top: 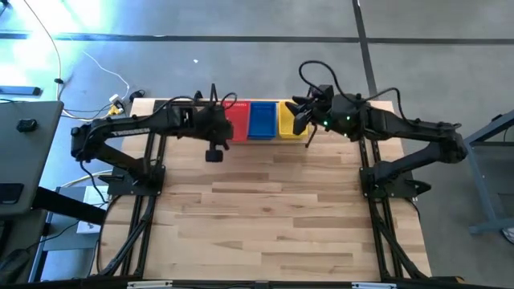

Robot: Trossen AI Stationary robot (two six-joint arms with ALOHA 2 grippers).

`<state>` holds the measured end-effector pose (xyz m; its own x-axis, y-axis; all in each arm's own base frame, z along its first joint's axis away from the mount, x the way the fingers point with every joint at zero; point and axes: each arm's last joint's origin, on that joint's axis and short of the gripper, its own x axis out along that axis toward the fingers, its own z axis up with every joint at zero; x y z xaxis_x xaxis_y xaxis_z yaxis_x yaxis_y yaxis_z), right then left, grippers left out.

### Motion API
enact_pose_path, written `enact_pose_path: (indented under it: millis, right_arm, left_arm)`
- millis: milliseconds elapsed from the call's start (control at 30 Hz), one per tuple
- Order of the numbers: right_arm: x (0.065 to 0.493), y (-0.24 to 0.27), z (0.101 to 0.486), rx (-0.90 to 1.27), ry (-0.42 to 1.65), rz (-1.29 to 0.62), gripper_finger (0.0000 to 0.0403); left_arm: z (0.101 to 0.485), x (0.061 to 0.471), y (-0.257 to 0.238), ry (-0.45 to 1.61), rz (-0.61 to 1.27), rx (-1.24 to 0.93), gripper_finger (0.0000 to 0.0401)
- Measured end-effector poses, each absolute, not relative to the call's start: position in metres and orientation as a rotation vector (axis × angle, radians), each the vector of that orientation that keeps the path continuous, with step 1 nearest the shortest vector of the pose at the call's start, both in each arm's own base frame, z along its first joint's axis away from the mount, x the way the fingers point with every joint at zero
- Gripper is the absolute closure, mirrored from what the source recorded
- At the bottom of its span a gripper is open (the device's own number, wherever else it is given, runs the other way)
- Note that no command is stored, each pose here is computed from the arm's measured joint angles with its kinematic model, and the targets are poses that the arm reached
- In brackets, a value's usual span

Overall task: Stack baskets on shelf by color
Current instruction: Stack the red bin on top of the red bin on the shelf

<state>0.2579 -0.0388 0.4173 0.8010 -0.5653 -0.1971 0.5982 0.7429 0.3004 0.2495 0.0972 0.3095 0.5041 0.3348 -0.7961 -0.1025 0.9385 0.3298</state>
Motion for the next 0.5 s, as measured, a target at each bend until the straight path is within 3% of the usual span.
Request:
enact_pose_path:
  millis: [500]
  right_arm:
    - [0.247, -0.07, 0.421, 0.359, 0.1, -0.617, 0.0257]
  left_arm:
    - [0.294, 0.245, 0.139, 1.053, 0.271, 0.186, 0.04]
